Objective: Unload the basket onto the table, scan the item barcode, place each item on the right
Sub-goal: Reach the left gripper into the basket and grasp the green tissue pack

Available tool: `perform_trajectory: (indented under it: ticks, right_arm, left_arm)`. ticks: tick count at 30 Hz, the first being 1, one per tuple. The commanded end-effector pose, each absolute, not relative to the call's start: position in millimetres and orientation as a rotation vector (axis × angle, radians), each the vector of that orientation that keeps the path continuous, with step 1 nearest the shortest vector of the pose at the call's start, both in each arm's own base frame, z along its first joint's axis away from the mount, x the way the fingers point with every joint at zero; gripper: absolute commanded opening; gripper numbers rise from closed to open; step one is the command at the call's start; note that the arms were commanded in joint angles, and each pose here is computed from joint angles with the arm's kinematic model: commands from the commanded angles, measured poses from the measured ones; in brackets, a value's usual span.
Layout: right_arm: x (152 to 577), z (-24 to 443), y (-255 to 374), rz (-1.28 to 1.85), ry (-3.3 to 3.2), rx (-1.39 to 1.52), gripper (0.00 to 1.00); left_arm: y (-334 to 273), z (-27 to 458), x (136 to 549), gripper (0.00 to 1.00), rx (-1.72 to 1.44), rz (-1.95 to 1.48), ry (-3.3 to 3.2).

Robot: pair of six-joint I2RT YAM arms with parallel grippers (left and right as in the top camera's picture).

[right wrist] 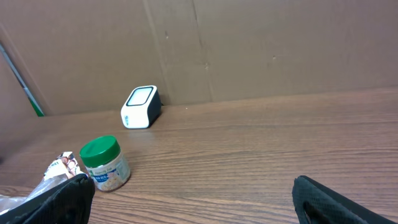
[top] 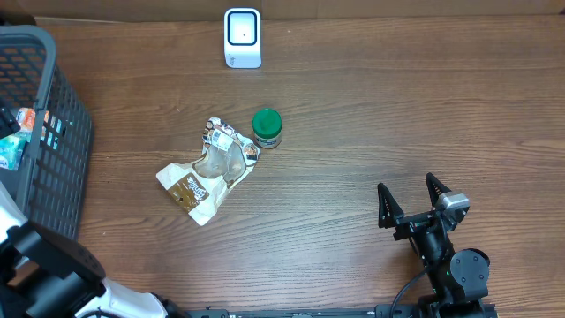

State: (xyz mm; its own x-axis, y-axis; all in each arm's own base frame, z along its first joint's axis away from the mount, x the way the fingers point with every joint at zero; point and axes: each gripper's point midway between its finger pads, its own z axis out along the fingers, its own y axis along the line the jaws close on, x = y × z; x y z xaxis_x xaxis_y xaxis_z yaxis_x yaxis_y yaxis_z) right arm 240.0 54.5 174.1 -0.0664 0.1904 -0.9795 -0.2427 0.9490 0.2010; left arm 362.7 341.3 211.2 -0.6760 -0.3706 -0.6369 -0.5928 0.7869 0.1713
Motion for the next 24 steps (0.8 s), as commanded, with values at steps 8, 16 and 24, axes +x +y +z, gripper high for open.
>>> perform_trajectory:
  ticks: [8,16,24]
  right_arm:
    - [240.0,171.6,55.1,0.361,1.597,-0.043,1.00]
    - [240.0,171.6,55.1,0.361,1.597,-0.043,1.00]
    - [240.0,171.6,55.1,0.361,1.597,-0.043,1.00]
  left_arm:
    - [370.6,104.7,377.3,0.81,-0.505,0.570,2.609]
    - [392.0,50.5,370.4,0.73,-0.409,0.717,2.735]
    - [394.6,-1.5,366.3,0.62,-0.405,0.666,2.804]
